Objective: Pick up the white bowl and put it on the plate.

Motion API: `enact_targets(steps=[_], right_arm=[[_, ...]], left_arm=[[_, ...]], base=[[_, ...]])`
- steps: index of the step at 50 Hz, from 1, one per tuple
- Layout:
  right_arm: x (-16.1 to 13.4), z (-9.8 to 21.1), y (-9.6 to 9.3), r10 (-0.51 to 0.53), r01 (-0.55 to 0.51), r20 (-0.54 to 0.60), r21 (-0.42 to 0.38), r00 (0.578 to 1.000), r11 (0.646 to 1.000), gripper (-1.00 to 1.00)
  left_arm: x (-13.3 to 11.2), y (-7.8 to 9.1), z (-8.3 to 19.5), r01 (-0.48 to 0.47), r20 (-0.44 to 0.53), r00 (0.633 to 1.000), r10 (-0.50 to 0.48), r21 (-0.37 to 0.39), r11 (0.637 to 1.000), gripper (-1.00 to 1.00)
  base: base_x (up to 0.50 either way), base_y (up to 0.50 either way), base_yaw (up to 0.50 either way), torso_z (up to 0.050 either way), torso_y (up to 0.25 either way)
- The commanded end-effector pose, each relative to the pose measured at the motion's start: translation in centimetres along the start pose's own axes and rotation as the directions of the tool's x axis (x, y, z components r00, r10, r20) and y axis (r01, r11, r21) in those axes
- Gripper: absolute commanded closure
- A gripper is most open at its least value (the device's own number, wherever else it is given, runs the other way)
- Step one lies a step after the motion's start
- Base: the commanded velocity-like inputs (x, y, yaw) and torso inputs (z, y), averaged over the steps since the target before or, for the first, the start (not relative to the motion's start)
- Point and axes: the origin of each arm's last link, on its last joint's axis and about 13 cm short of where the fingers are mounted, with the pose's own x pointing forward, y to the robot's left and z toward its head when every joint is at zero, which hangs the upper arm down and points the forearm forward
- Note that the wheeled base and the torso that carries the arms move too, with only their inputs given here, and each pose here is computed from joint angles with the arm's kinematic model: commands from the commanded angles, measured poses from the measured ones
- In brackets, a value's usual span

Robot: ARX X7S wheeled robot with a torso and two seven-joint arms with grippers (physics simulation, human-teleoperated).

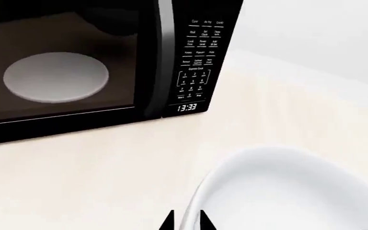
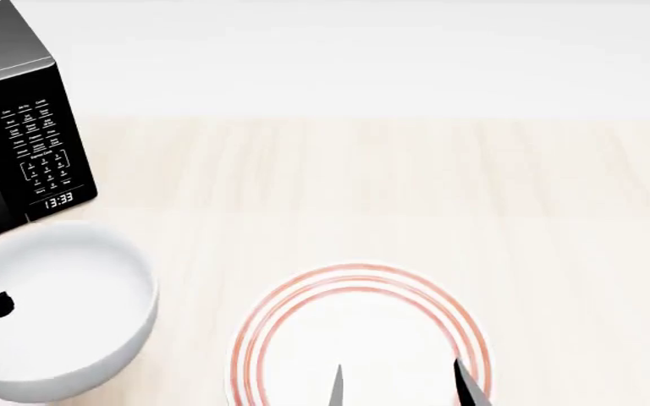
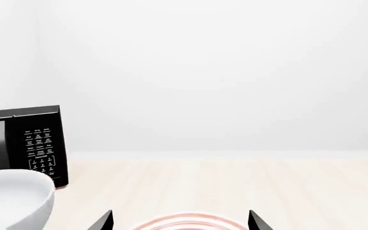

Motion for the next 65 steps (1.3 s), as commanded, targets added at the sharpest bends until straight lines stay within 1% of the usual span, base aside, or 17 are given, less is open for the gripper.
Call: enact_targets(steps=[1,7,11,14,16,19,26,32,38,40,42,44,45,48,54,58,65], right_arm=[[0.3,0.0,-0.2,-0.023,0.024,0.041,-0.015,0.999,1.000,-1.00],[0.3,0.0,-0.3,-0.023,0.024,0.042,-0.015,0.999,1.000,-1.00],[0.3,0.1,-0.3,-0.023,0.024,0.043,-0.015,0.999,1.000,-1.00],[0.3,0.1,-0.3,-0.024,0.025,0.043,-0.015,0.999,1.000,-1.00],[0.3,0.1,-0.3,-0.024,0.025,0.044,-0.016,0.999,1.000,-1.00],[0.3,0.1,-0.3,-0.024,0.025,0.044,-0.016,0.999,1.000,-1.00],[0.3,0.1,-0.4,-0.031,0.032,0.045,-0.015,0.999,0.999,-1.00],[0.3,0.1,-0.4,-0.029,0.029,0.043,-0.013,0.999,0.999,-1.00],[0.4,0.0,-0.4,-0.032,0.033,0.043,-0.013,0.999,0.999,-1.00],[0.4,0.0,-0.4,-0.032,0.033,0.042,-0.012,0.999,0.999,-1.00],[0.4,0.0,-0.5,-0.034,0.035,0.041,-0.010,0.999,0.999,-1.00],[0.4,0.1,-0.6,-0.036,0.037,0.042,-0.009,0.998,0.999,-1.00],[0.4,0.1,-0.6,-0.036,0.037,0.042,-0.009,0.998,0.999,-1.00],[0.4,0.1,-0.6,-0.038,0.038,0.043,-0.009,0.998,0.999,-1.00],[0.4,-0.1,-0.6,-0.037,0.038,0.039,-0.008,0.999,0.999,-1.00],[0.4,-0.2,-0.6,-0.037,0.037,0.035,-0.008,0.999,0.999,-1.00],[0.3,-0.2,-0.6,-0.036,0.037,0.035,-0.008,0.999,0.999,-1.00]], left_arm=[[-1.9,-2.5,2.4,0.156,0.075,0.986,-0.150,-0.082,0.984,1.00],[-2.6,-3.7,3.6,0.215,0.104,0.973,-0.206,-0.088,0.973,1.00],[-2.7,-4.5,4.0,0.239,0.106,0.967,-0.231,-0.074,0.968,1.00],[-2.6,-5.0,4.1,0.249,0.100,0.965,-0.242,-0.068,0.966,1.00],[-2.5,-5.6,4.3,0.263,0.096,0.962,-0.256,-0.061,0.963,1.00],[-2.4,-6.1,4.5,0.274,0.092,0.959,-0.268,-0.058,0.960,1.00],[-1.6,-8.4,4.7,0.320,0.071,0.946,-0.317,-0.053,0.946,1.00],[-1.2,-9.6,4.9,0.346,0.058,0.937,-0.343,-0.053,0.937,1.00],[-0.4,-11.3,4.5,0.375,0.020,0.927,-0.374,-0.050,0.926,1.00],[-0.4,-11.5,4.5,0.378,0.017,0.926,-0.378,-0.048,0.925,1.00],[0.1,-12.4,4.3,0.393,-0.001,0.919,-0.393,-0.044,0.918,1.00],[0.3,-12.9,4.0,0.403,-0.015,0.915,-0.404,-0.043,0.914,1.00],[0.3,-12.9,4.0,0.403,-0.015,0.915,-0.404,-0.043,0.914,1.00],[0.4,-13.8,3.2,0.422,-0.042,0.905,-0.424,-0.038,0.906,1.00],[0.8,-15.1,3.0,0.444,-0.058,0.894,-0.445,-0.037,0.895,1.00],[1.2,-16.0,2.0,0.455,-0.077,0.886,-0.457,-0.039,0.890,1.00],[1.8,-17.0,1.4,0.458,-0.085,0.883,-0.461,-0.049,0.887,1.00]], base=[[0.00,0.00,0.00,0.000,0.000],[0.00,0.00,0.00,0.000,0.000],[0.00,0.00,0.00,0.000,0.000],[0.00,0.00,0.00,0.000,0.000],[0.00,0.00,0.00,0.000,0.000],[0.00,0.00,0.00,0.000,0.000],[0.00,0.00,0.00,0.000,0.000],[0.00,0.00,0.00,0.000,0.000],[0.00,0.00,0.00,0.000,0.000],[0.00,0.00,0.00,0.000,0.000],[0.00,0.00,0.00,0.000,0.005],[0.00,0.00,0.00,0.000,0.000],[0.00,0.00,0.00,0.000,0.000],[0.00,0.00,0.00,0.000,0.000],[0.00,0.00,0.00,0.000,0.000],[0.00,0.00,0.00,0.000,0.000],[0.00,0.00,0.00,0.000,0.001]])
